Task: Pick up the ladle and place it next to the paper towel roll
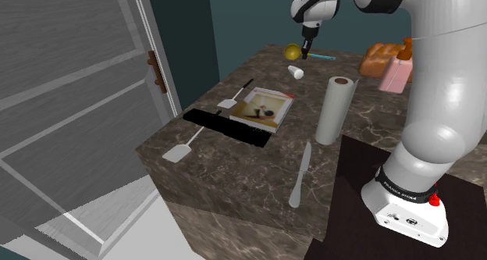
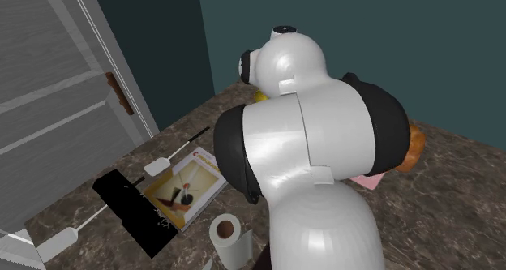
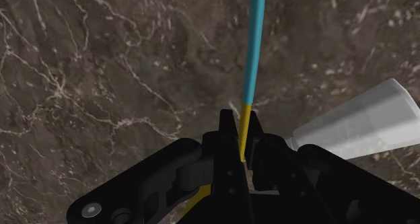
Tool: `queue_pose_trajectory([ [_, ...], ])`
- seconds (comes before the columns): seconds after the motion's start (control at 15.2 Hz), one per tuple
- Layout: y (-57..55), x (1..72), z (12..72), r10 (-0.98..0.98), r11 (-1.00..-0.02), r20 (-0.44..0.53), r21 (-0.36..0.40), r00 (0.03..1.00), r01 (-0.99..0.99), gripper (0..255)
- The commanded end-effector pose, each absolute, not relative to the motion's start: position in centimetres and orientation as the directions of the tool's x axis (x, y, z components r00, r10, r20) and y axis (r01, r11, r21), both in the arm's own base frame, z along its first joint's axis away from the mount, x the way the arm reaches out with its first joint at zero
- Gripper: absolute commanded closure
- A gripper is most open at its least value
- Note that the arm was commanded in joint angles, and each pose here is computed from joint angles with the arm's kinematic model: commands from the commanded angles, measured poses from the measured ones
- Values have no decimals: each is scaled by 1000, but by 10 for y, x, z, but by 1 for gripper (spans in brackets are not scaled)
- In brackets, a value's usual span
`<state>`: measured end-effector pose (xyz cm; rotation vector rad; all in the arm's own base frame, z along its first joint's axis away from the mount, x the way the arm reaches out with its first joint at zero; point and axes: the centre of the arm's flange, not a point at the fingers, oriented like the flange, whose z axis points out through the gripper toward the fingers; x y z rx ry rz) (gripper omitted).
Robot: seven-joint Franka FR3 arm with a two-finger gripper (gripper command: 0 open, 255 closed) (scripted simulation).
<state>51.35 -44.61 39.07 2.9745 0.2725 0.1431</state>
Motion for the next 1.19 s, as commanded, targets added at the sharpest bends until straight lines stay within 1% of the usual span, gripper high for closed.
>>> queue_pose_trajectory([
  [0.0, -447, 514, 400, 187, -972, 81, 158, 979, 173, 255],
  [1.12, -447, 514, 490, 187, -972, 81, 158, 979, 173, 255],
])
